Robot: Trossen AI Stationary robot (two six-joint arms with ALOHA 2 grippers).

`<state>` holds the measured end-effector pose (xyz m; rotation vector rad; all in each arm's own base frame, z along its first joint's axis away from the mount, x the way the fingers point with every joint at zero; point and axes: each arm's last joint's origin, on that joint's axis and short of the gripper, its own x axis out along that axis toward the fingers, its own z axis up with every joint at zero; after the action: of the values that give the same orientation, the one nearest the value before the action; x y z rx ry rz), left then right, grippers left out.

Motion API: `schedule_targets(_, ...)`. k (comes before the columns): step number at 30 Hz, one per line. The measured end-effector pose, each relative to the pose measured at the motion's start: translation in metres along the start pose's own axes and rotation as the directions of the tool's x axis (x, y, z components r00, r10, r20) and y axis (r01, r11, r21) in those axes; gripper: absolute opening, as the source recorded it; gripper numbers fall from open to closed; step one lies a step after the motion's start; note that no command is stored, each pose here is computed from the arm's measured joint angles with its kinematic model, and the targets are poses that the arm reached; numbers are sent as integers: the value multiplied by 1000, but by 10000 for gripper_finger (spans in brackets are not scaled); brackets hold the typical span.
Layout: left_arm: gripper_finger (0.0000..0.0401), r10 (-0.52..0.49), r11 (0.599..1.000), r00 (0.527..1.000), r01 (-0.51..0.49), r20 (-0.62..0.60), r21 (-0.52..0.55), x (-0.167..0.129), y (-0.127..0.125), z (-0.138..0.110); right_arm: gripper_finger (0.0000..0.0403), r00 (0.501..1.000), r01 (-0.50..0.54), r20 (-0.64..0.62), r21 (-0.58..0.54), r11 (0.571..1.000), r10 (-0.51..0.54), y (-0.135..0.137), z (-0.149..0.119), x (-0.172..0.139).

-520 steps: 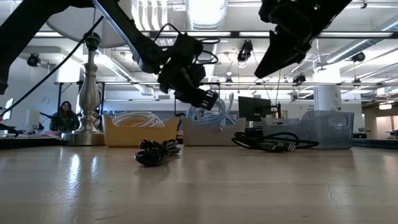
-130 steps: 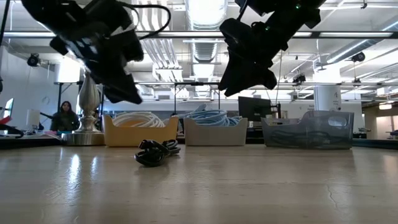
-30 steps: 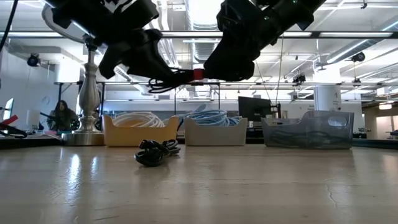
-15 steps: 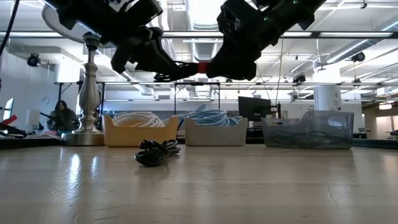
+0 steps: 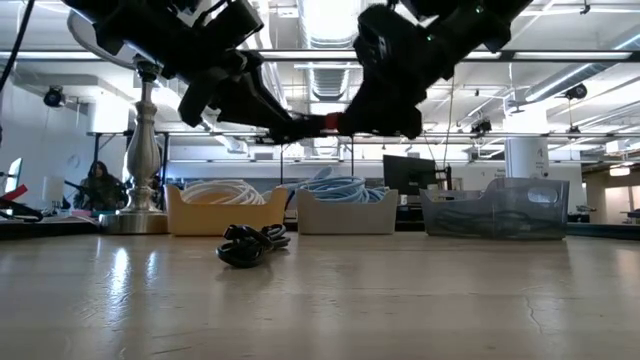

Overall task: Pick & Place USB Port
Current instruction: Put the bottom black charger cable into the black bin

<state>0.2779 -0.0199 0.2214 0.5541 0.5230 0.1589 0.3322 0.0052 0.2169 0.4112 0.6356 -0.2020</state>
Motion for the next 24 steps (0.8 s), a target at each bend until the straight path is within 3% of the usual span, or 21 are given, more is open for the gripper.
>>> schedule_targets(7, 163, 6, 1000, 1000, -5, 11, -19, 0, 0, 1, 28, 998, 36, -47, 89, 995, -32, -7, -14, 3)
schedule_targets(13, 180, 6, 999, 1000, -5, 10, -45, 0, 0, 1, 29, 996, 57, -77, 101, 993, -49, -6, -9, -7)
schedule_targets(15, 180, 5, 999, 1000, -5, 10, -45, 0, 0, 1, 29, 990, 102, -104, 94, 990, -93, -7, -6, -16)
schedule_targets(17, 179, 5, 999, 1000, -5, 9, -45, 0, 0, 1, 29, 972, 211, -120, 74, 975, -202, -9, -2, -29)
schedule_targets(20, 179, 5, 999, 1000, -4, 5, -44, 0, 0, 0, 29, 894, 436, -133, 46, 899, -427, -17, -1, -55)
schedule_targets(24, 177, 6, 999, 1000, -5, 4, -45, 0, 0, 0, 29, 729, 682, -115, 49, 729, -674, -30, -5, -89)
